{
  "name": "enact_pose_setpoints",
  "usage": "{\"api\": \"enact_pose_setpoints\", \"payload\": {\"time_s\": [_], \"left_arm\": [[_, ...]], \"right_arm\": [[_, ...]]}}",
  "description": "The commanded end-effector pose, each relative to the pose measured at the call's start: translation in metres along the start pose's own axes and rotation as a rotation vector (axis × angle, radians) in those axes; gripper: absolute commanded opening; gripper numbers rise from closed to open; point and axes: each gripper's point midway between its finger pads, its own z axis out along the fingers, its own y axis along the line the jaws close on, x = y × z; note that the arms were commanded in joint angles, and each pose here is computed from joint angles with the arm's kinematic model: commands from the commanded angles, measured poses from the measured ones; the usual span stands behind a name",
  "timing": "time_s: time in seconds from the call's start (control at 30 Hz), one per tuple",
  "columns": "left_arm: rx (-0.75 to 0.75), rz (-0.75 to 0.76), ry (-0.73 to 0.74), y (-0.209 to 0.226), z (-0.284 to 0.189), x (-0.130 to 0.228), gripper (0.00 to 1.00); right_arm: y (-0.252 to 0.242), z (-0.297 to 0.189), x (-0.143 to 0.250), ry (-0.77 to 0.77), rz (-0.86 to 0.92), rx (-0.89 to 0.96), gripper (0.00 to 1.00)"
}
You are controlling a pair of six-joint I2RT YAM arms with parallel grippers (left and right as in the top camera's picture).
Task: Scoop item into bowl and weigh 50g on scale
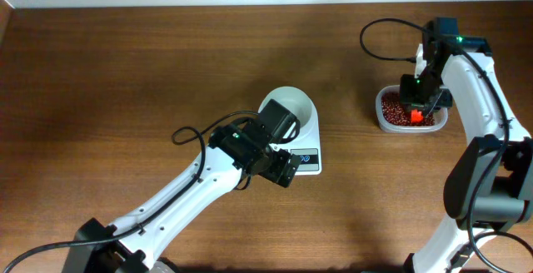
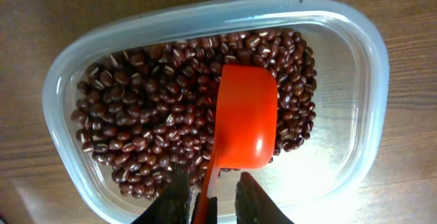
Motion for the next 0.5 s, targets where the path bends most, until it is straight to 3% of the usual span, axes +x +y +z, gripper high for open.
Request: {"api": "enact_pose_setpoints", "payload": {"time_s": [0.0, 0.13, 0.47], "left_arm": [[-0.007, -0.012, -0.015, 0.0, -0.002, -0.007, 0.99], [-0.007, -0.012, -0.015, 0.0, -0.002, -0.007, 0.99], [-0.007, -0.012, -0.015, 0.0, -0.002, -0.007, 0.99]], "right_arm": [[-0.003, -0.01, -0.003, -0.037, 0.016, 0.0, 0.23], [-0.003, -0.01, -0.006, -0.048, 0.015, -0.001, 0.04], [-0.017, -0.01, -0.005, -0.045, 0.015, 0.075, 0.04]]}}
